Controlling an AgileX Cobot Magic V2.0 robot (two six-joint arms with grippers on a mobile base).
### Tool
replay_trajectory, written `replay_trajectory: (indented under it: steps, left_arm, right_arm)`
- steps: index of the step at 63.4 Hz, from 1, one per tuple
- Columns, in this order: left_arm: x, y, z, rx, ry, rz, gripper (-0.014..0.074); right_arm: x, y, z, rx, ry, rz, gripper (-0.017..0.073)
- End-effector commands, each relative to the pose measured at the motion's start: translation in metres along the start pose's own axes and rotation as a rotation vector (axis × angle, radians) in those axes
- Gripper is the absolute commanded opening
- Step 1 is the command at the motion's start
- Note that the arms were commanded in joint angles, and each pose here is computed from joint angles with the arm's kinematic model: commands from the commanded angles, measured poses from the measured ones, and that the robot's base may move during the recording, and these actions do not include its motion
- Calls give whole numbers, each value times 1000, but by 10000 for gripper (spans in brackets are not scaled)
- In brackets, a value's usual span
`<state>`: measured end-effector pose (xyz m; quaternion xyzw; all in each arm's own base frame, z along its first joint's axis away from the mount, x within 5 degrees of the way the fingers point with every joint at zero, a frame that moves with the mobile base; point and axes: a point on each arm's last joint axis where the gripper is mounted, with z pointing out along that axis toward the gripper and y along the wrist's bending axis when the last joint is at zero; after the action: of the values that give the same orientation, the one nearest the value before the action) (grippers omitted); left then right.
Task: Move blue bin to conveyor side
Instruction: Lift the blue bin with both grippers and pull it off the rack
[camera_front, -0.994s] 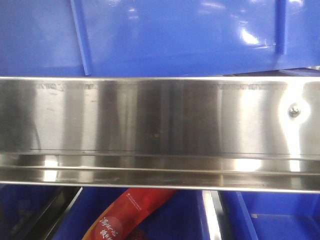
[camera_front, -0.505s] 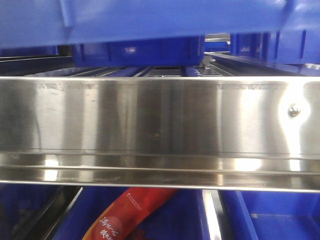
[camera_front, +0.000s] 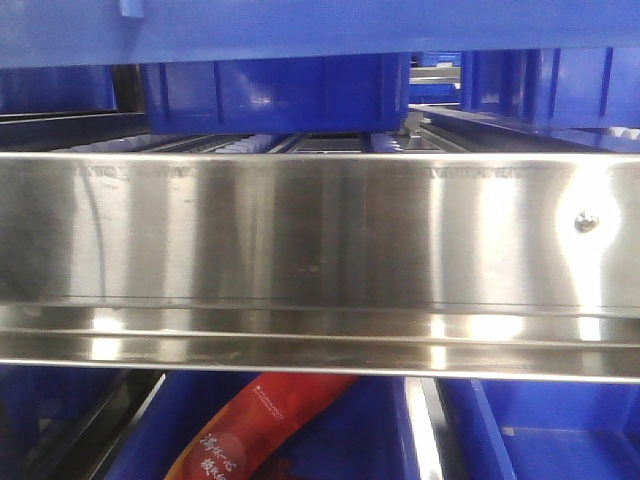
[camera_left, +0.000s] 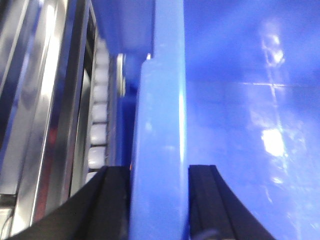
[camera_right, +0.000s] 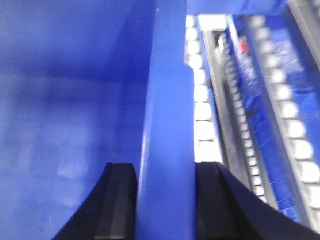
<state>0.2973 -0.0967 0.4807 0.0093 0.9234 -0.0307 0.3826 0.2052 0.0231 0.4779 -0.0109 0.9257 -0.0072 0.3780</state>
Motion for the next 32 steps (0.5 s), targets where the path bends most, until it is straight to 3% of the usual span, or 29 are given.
replay_trajectory:
  steps: [1,13,32]
  left_arm:
    - [-5,-12,-33,108,-142,-33,-18]
    - [11,-17,-61,133,-172,-27,-18]
    - [44,-4,-67,100,-119,-35,-18]
  right_arm:
    - [-2,5,-12,-70,-112,5,-79]
    - [0,5,-13,-70,-112,5,-79]
    - [2,5,-20,-86,-129,11,-79]
